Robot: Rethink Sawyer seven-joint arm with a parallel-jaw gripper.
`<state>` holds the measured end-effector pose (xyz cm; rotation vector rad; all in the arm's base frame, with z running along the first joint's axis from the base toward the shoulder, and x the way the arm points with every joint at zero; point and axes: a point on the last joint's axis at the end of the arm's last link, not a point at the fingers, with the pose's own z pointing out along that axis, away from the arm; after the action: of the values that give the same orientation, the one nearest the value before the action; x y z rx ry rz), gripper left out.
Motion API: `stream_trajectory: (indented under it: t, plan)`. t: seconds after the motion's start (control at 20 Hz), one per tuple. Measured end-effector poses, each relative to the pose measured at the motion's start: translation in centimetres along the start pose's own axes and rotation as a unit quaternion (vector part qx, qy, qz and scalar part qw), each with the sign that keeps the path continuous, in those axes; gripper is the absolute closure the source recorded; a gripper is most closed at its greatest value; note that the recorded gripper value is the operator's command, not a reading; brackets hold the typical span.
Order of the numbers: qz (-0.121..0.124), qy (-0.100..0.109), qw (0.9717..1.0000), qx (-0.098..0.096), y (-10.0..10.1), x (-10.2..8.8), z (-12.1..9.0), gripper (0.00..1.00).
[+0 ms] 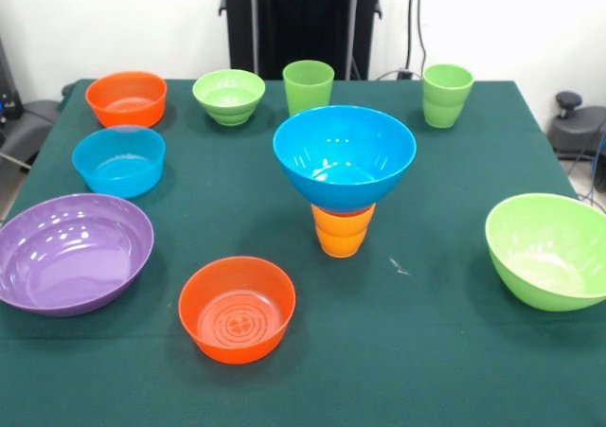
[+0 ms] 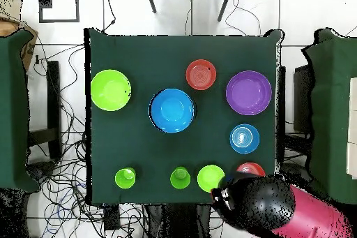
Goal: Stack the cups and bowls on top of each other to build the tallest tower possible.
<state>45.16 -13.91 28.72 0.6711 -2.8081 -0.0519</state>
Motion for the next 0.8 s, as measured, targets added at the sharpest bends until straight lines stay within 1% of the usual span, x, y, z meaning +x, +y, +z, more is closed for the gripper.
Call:
stream_trajectory:
  t: [0.15,0.2,0.35,0.45,0.65,0.7,0.8]
  plan:
    - [0.015,-0.003,0.9999,-0.001,0.5,1.8,0.2,0.00]
    - [0.026,-0.005,0.9997,-0.002,0.8,3.3,0.5,0.00]
    - [0.038,-0.010,0.9992,-0.001,1.3,5.0,0.8,0.00]
    - [0.047,-0.015,0.9988,0.002,1.8,6.7,1.1,0.00]
    - [0.049,-0.020,0.9986,0.005,2.6,8.7,1.0,0.00]
    - [0.045,-0.023,0.9987,0.011,2.7,9.5,0.7,0.00]
    - [0.036,-0.028,0.9987,0.021,2.5,10.1,0.1,0.00]
